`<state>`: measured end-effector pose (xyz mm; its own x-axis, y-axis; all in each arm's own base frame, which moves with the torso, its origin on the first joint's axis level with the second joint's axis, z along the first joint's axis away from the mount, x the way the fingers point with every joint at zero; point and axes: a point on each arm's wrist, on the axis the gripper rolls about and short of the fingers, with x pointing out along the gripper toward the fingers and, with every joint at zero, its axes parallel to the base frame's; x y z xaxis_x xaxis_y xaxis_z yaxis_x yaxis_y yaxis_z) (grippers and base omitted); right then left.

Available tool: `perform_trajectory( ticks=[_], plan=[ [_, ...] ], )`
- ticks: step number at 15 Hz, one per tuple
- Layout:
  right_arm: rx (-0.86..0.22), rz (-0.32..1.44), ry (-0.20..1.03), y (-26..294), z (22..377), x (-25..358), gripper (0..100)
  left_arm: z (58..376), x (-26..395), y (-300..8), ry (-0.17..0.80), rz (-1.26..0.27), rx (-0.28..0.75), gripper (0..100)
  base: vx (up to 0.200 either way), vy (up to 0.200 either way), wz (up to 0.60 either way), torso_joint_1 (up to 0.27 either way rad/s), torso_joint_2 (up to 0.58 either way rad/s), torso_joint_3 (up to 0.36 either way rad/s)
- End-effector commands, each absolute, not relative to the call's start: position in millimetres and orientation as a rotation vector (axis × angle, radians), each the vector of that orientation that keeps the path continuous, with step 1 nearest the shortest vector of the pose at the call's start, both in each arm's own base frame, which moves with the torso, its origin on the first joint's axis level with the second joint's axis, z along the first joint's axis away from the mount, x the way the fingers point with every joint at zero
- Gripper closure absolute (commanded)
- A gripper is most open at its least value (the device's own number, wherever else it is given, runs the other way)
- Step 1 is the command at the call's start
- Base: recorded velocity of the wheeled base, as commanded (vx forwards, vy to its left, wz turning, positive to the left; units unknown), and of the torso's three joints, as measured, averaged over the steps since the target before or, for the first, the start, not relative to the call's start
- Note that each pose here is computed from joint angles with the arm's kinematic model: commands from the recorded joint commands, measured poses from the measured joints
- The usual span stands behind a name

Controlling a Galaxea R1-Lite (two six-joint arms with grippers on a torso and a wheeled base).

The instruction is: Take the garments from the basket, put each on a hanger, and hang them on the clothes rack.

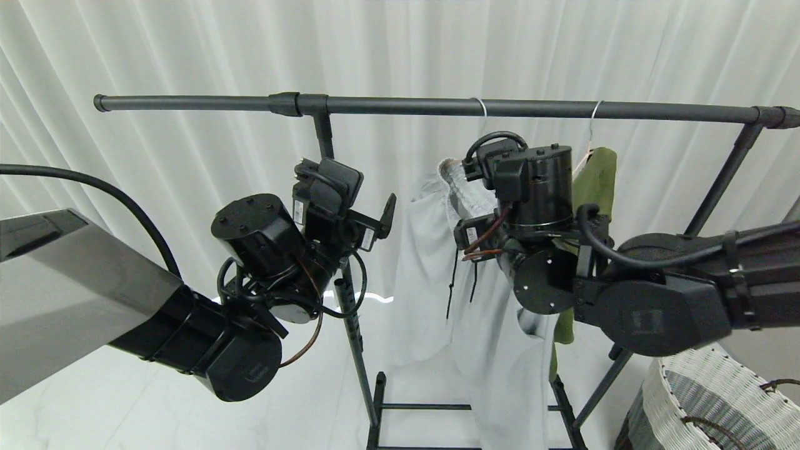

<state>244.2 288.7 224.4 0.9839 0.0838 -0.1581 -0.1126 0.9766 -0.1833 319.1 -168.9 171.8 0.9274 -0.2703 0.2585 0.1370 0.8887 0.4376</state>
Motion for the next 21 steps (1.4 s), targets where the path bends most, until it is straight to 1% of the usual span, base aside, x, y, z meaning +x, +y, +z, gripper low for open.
perform_trajectory(
  ticks=[1,3,5,8,10,12,14,16,18,20,21],
  plan=[
    [-0.165,0.184,0.122,262,235,212,0,171,319,-165,-0.315,-0.210,0.430,0,0.000,0.000,0.00,0.000,0.00,0.000],
    [-0.177,0.270,0.094,234,235,190,0,170,314,-163,-0.301,-0.215,0.418,0,0.000,0.000,0.00,0.000,0.00,0.000],
    [-0.206,0.321,0.060,214,235,175,0,169,308,-160,-0.292,-0.225,0.421,0,0.000,0.000,0.00,0.000,0.00,0.000],
    [-0.210,0.293,0.049,190,233,165,0,171,286,-149,-0.264,-0.238,0.406,0,0.000,0.000,0.00,0.000,0.00,0.000],
    [-0.212,0.255,0.057,173,230,164,0,163,260,-134,-0.202,-0.251,0.395,0,0.000,0.000,0.00,0.000,0.00,0.000],
    [-0.208,0.198,0.063,147,227,158,0,154,224,-106,-0.129,-0.238,0.371,0,0.000,0.000,0.00,0.000,0.00,0.000],
    [-0.207,0.127,0.068,117,220,148,0,149,202,-73,-0.078,-0.155,0.366,0,0.000,0.000,0.00,0.000,0.00,0.000],
    [-0.228,0.060,0.070,91,212,134,0,140,187,-42,-0.017,-0.041,0.375,0,0.000,0.000,0.00,0.000,0.00,0.000],
    [-0.303,-0.032,0.091,62,196,119,0,120,169,-11,0.111,0.090,0.390,0,0.000,0.000,0.00,0.000,0.00,0.000],
    [-0.347,-0.105,0.115,44,185,107,0,118,168,6,0.158,0.186,0.399,0,0.000,0.000,0.00,0.000,0.00,0.000],
    [-0.379,-0.179,0.142,28,176,94,0,115,167,20,0.208,0.262,0.427,0,0.000,0.000,0.00,0.000,0.00,0.000]
  ],
)
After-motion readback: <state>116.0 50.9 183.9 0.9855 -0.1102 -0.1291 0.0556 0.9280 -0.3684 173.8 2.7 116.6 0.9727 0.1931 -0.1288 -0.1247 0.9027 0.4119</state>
